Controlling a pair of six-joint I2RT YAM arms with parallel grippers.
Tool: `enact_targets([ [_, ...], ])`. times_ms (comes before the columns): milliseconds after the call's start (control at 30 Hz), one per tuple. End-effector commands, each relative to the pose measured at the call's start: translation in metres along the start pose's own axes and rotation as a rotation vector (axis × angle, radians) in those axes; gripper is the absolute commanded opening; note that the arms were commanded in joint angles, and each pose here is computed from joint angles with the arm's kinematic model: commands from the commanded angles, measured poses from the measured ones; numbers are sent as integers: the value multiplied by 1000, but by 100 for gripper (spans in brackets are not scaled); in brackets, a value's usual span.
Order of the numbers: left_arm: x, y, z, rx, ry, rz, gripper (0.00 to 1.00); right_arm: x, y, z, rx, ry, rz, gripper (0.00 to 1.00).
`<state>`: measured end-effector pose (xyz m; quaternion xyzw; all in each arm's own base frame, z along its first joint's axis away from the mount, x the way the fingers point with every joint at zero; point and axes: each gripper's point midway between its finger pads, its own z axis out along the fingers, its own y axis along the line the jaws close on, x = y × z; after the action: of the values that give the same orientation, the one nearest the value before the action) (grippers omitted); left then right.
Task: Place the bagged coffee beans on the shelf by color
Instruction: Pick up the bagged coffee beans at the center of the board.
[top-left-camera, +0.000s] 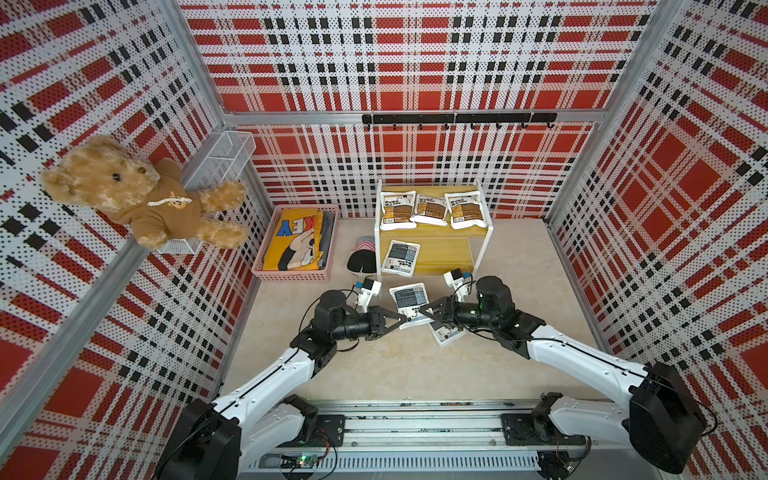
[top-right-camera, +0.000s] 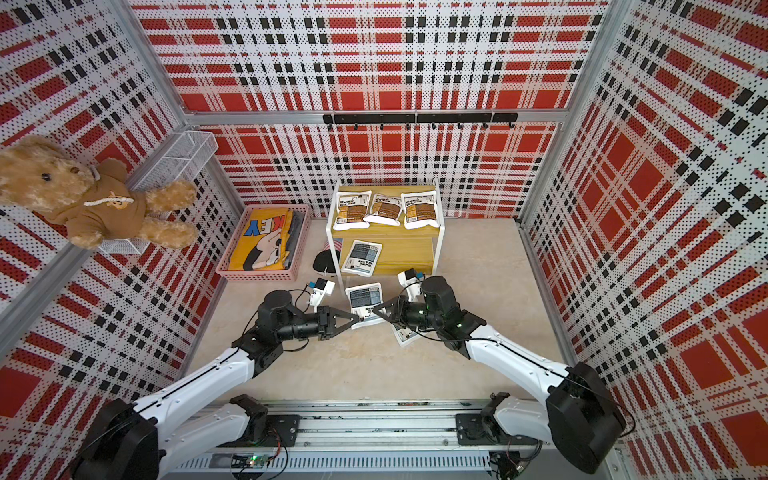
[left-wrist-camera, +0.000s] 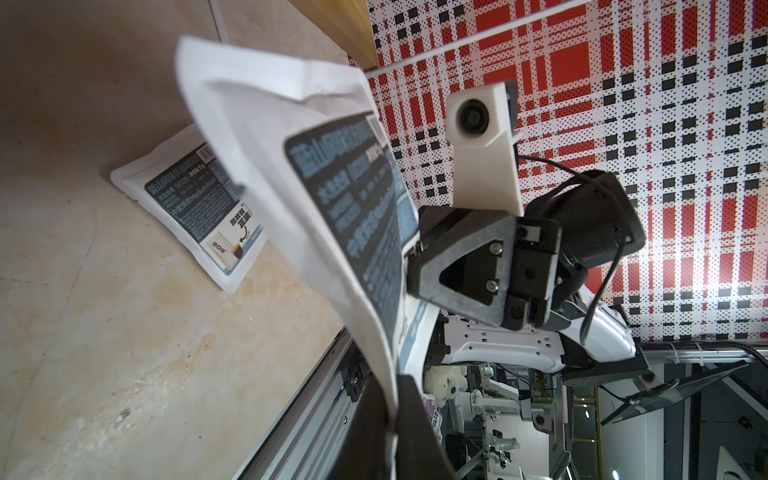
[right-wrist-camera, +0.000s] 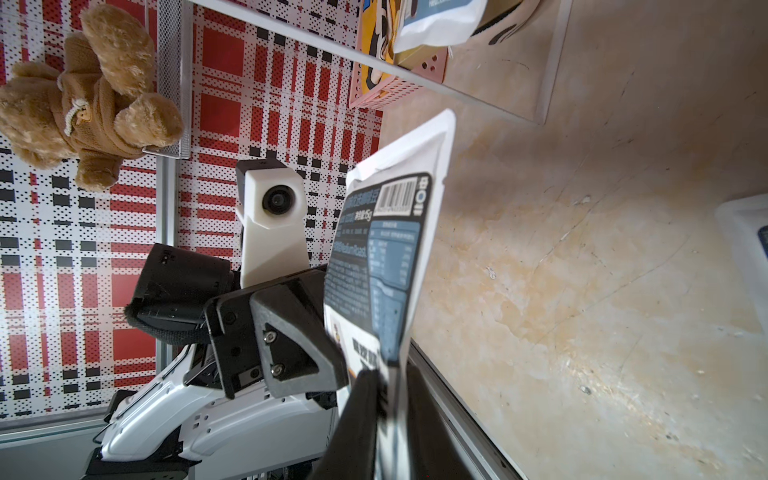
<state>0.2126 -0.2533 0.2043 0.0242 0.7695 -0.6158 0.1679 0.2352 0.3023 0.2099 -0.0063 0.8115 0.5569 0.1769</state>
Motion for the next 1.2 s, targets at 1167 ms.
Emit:
enact_targets([
  [1167,-45,44,-48,-333,-244,52,47,-99,14,-59,264,-435,-104,9],
])
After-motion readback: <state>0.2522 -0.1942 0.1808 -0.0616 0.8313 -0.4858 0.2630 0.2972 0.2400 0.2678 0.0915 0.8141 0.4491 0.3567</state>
